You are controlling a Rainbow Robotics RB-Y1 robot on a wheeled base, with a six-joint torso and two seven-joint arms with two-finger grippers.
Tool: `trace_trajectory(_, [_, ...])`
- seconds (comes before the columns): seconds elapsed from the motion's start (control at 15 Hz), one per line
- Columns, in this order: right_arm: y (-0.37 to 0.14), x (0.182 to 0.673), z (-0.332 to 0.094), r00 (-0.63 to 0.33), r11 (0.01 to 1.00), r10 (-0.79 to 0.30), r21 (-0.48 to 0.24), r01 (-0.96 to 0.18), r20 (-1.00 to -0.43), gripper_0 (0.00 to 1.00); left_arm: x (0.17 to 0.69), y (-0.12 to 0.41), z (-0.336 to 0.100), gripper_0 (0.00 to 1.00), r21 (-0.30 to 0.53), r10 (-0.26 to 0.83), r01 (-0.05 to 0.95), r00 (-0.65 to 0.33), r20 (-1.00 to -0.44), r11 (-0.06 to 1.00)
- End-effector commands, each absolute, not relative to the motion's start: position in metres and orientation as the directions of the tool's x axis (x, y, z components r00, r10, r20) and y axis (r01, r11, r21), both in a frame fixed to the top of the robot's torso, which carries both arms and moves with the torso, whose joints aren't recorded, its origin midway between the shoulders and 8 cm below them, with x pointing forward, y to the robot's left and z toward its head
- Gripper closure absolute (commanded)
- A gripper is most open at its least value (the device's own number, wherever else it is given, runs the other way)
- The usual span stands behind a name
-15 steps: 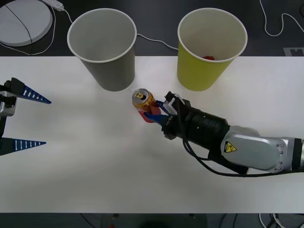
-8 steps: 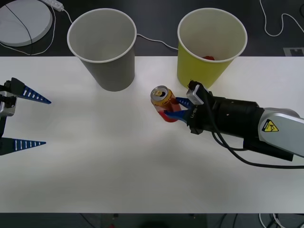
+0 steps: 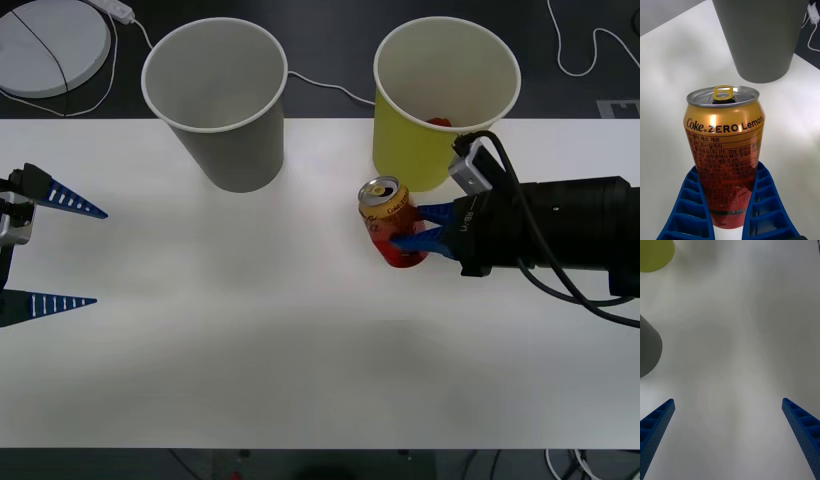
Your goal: Put the can into the green bin and the plastic bottle into the gray bin
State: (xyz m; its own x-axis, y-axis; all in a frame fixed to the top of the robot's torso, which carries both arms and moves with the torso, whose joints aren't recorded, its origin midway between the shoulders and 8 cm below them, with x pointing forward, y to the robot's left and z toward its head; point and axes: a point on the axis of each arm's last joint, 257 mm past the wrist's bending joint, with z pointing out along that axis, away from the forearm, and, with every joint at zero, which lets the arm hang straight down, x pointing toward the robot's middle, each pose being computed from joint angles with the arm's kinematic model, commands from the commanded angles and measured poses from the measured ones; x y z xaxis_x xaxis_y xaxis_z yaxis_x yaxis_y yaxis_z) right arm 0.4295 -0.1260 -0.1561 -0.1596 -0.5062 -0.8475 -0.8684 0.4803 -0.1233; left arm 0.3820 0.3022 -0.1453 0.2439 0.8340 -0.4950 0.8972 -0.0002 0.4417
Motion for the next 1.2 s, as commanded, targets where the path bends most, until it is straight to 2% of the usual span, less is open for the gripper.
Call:
trace_trajectory(0.07, [-0.146, 0.420, -0.135, -0.220, 0.497, -0.551, -0.105, -0.862, -0.805, 1.00, 0.382, 0.302, -0.145, 0.00, 0.442, 0.834, 0.897, 0.244, -0.495, 0.000])
trace_trajectory(0.27, [-0.170, 0.412, -0.108, -0.288, 0.540, -0.611, -0.122, -0.833, -0.738, 1.00, 0.382, 0.302, -0.145, 0.00, 0.442, 0.834, 0.897, 0.244, -0.495, 0.000])
trace_trajectory(0.47, [-0.189, 0.405, -0.079, -0.298, 0.540, -0.652, -0.152, -0.828, -0.697, 1.00, 0.382, 0.302, -0.145, 0.00, 0.442, 0.834, 0.897, 0.244, -0.495, 0.000])
trace_trajectory(0.8, [-0.203, 0.398, -0.033, -0.287, 0.522, -0.691, -0.185, -0.832, -0.663, 1.00, 0.382, 0.302, -0.145, 0.00, 0.442, 0.834, 0.897, 0.244, -0.495, 0.000])
trace_trajectory(1.2, [-0.229, 0.424, 0.017, -0.342, 0.560, -0.701, -0.185, -0.808, -0.625, 1.00, 0.382, 0.302, -0.145, 0.00, 0.442, 0.834, 0.897, 0.244, -0.495, 0.000])
